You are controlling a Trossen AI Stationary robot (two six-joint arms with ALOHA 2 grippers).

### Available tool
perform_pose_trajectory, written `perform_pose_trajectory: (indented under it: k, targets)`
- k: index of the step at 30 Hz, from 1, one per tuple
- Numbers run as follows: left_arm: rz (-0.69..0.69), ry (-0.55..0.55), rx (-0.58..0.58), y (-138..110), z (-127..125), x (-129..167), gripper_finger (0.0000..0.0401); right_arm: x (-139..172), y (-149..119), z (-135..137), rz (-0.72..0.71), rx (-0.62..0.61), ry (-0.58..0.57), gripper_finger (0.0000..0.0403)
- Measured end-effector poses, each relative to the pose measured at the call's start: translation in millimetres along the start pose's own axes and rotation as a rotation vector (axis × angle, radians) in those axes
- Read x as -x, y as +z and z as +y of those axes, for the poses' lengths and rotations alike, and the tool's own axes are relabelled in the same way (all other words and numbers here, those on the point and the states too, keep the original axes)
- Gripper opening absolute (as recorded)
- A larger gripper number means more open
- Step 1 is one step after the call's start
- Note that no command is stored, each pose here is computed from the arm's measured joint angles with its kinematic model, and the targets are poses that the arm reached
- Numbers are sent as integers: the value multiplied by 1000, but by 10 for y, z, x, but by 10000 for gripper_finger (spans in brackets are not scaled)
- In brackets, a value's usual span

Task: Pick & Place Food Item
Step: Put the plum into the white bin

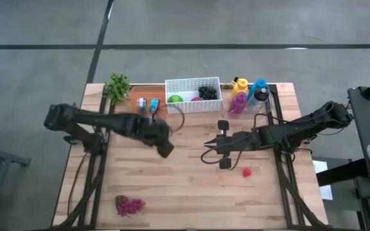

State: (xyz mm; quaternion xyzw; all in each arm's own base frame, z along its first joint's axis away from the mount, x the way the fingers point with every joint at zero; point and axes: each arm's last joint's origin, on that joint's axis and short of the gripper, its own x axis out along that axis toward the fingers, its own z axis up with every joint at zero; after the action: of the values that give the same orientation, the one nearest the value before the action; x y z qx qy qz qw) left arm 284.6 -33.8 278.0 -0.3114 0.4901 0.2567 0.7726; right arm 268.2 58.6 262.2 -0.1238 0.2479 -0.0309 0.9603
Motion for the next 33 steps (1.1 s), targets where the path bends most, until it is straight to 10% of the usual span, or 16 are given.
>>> perform_pose_trajectory:
  k: [17,33]
  targets:
    - [-364,27,-65,1272,876,101,210,-2,-3,-20,5,-51,-48,28]
    - [-521,81,-124,2149,1182,-652,213,2,-10,-51,18,-45,-162,28]
